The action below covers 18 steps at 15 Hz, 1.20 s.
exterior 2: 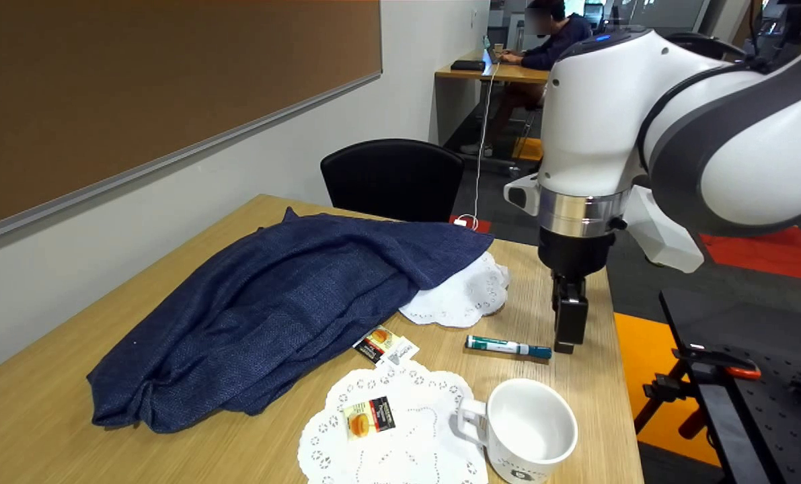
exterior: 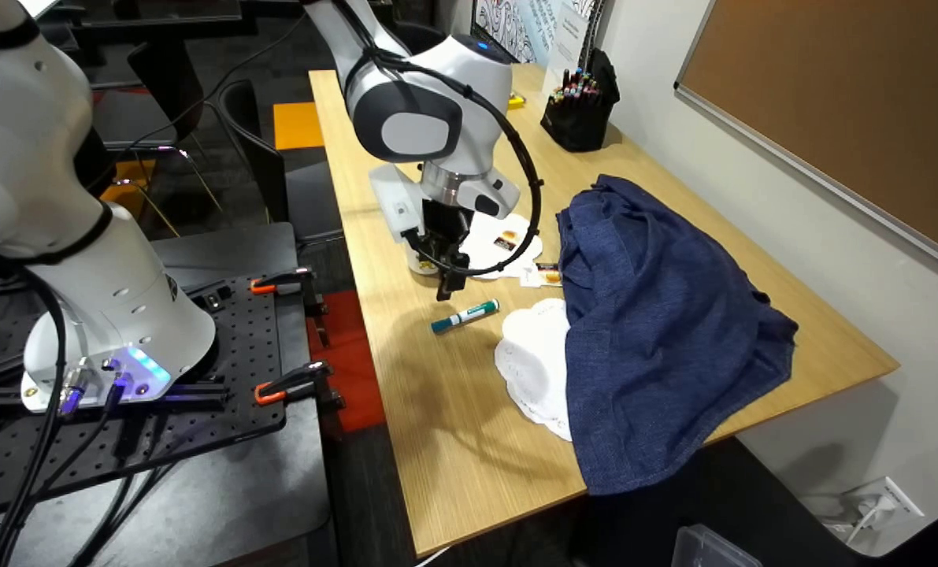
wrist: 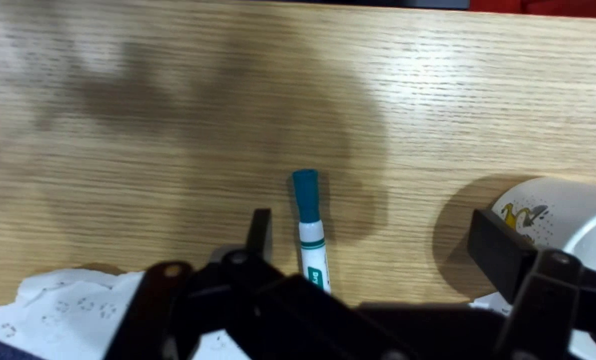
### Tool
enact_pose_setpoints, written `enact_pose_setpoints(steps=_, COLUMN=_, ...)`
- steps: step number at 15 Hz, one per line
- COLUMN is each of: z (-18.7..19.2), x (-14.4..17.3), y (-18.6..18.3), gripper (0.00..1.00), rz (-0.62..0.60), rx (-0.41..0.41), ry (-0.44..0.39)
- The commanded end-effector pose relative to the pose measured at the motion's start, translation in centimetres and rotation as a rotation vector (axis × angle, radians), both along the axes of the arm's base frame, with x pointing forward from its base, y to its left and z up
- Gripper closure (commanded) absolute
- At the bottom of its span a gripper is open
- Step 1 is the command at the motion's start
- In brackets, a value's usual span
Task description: Move the cup away from the table mat then put the marker inside the cup
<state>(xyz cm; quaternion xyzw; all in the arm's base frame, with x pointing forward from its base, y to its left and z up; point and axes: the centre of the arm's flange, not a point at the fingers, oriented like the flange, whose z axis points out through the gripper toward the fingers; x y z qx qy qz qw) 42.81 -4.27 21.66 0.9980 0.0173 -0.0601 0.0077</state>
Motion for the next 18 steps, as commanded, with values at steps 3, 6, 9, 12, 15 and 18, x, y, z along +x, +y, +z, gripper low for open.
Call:
enact_pose_setpoints(steps=3, z=-0.6, x=0.0, y=-0.3, gripper=0.00, rz=0.102, rx=0.019, ry=-0.001)
enact_pose_setpoints(steps=6, z=-0.7, x=0.1, y=-0.4, gripper=0.00, rz=0.115, rx=0.021, ry=-0.001)
enact_pose_setpoints(steps=9, z=-1.0, x=0.9, y=-1.1, gripper=0.00, rz=0.123, rx=0.045, ry=-0.055)
enact_pose_setpoints(steps=12, z=-1.1, x=1.4, y=-2.0, gripper=0.00, rz=0.120, rx=0.064, ry=-0.119)
enact_pose_setpoints(steps=15, z=-1.8, x=2.0, y=-3.0, gripper=0.00, rz=0.125, rx=0.072, ry=-0.158)
enact_pose_setpoints(steps=18, z=-3.0, x=2.4, y=-3.6, gripper=0.00, rz=0.134, rx=0.073, ry=-0.166)
